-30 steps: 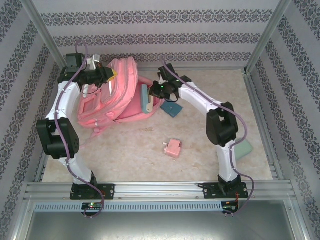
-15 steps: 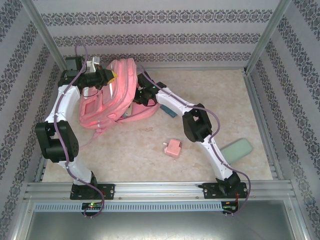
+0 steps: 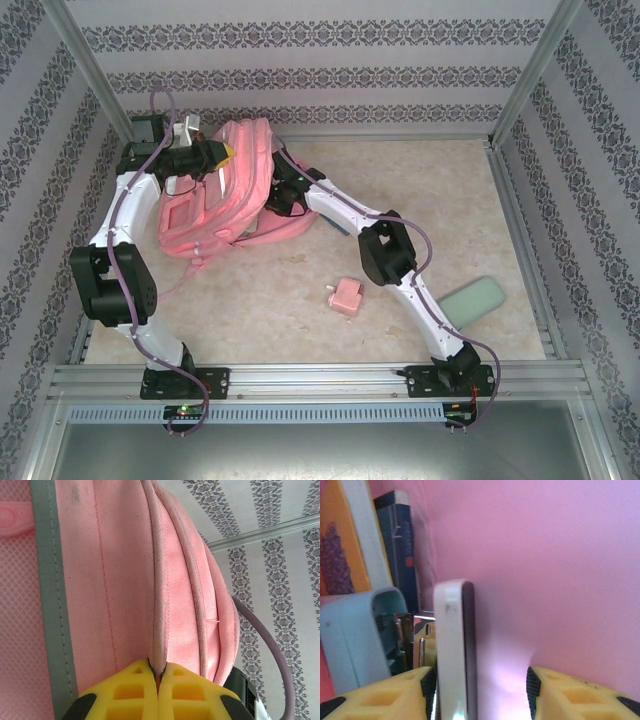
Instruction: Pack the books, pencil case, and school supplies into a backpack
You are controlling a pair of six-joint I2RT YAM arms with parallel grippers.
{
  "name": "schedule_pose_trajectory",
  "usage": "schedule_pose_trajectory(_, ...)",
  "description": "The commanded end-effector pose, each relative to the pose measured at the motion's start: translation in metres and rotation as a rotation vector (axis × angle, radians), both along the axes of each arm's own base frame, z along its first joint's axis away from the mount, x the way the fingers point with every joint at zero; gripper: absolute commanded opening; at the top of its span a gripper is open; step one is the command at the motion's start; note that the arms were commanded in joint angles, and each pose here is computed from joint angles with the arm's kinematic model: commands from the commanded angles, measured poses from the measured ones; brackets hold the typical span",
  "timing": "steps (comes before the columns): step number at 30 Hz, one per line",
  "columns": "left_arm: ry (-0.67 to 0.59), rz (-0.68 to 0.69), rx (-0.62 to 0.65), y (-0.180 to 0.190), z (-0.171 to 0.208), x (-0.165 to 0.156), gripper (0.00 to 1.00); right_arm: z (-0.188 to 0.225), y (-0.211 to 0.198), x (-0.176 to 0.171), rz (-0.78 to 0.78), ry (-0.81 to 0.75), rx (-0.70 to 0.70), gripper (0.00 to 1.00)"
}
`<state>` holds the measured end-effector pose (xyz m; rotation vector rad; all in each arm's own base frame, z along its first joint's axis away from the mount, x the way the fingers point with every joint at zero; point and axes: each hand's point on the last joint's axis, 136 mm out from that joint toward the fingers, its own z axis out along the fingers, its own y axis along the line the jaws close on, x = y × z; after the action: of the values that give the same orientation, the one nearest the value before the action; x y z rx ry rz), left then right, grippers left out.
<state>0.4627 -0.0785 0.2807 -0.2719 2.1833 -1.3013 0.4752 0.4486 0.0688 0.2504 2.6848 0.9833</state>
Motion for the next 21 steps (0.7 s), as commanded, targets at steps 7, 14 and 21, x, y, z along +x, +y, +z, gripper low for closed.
schedule_pose_trajectory(7,-0.118,-0.061,0.008,-0.009,0.033,-0.01,0.0,0.057,-0.018,0.01,-0.027,-0.116,0.0,0.5)
schedule_pose_trajectory(14,-0.113,-0.064,0.011,-0.009,0.03,-0.008,0.0,0.05,-0.009,0.009,-0.009,-0.079,0.039,0.45)
schedule_pose_trajectory(21,-0.107,-0.067,0.013,-0.009,0.028,-0.006,0.0,0.029,0.008,-0.007,0.038,-0.024,0.053,0.4)
